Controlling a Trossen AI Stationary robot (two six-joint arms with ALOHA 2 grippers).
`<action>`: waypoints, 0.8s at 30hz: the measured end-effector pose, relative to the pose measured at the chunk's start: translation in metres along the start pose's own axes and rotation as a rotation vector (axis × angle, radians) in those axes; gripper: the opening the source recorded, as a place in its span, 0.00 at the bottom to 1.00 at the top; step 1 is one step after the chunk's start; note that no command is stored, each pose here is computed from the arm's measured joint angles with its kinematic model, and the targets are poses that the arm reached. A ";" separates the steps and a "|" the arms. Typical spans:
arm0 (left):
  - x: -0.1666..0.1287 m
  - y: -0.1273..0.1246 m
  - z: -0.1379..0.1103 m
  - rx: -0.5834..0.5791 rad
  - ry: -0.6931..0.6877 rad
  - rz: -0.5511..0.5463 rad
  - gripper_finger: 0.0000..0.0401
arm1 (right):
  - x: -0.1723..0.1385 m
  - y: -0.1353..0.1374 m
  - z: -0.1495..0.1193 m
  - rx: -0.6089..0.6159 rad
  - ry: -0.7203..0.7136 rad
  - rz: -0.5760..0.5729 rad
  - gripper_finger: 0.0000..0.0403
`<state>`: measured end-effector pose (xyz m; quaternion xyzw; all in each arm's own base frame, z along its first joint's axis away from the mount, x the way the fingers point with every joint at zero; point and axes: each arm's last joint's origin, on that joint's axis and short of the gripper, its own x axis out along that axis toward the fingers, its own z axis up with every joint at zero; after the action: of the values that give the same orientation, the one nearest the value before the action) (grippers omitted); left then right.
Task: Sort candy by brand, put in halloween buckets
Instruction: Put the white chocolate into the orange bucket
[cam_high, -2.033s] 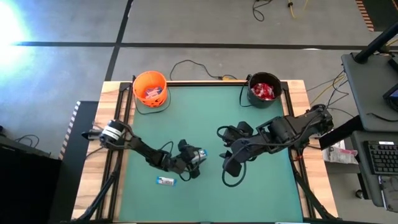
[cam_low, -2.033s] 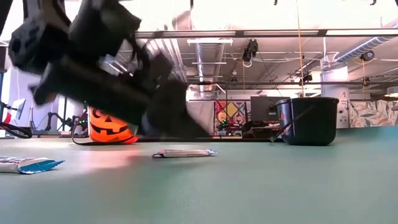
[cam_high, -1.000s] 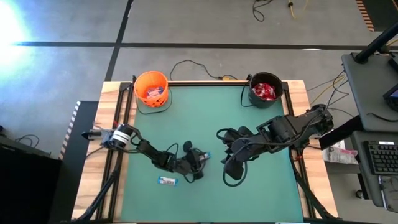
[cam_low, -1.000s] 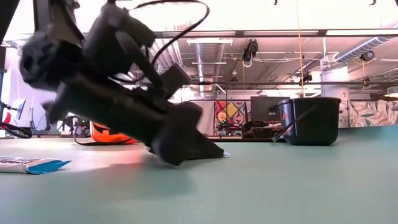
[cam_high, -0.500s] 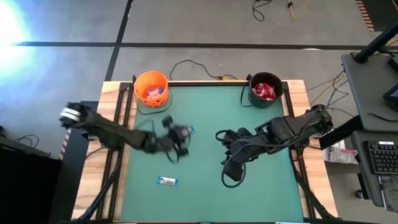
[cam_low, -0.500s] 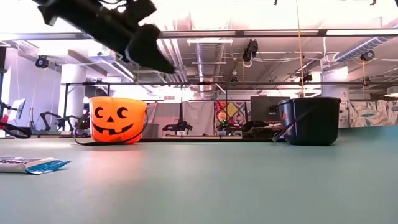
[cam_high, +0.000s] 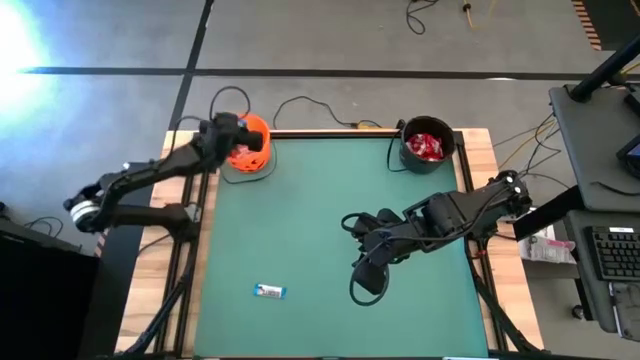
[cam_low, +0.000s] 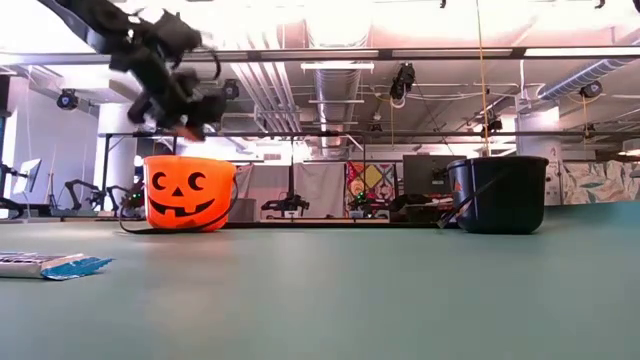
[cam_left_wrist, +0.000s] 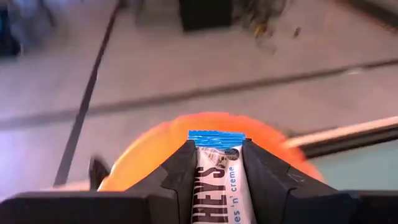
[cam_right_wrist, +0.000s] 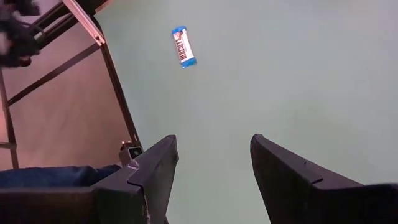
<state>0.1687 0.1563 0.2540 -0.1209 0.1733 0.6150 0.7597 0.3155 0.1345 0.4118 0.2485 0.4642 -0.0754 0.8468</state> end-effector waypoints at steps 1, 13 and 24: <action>0.008 0.007 -0.001 -0.016 0.042 0.009 0.25 | 0.000 0.000 0.000 0.005 0.000 0.001 0.49; 0.037 0.029 0.006 -0.064 0.487 0.217 0.44 | 0.000 0.001 0.000 0.057 -0.004 0.006 0.49; -0.049 -0.029 0.078 0.021 0.406 -0.376 0.51 | 0.000 0.003 -0.002 0.111 -0.002 0.011 0.49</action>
<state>0.1965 0.1374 0.3442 -0.2637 0.3031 0.4244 0.8115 0.3147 0.1383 0.4121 0.2974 0.4573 -0.0966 0.8325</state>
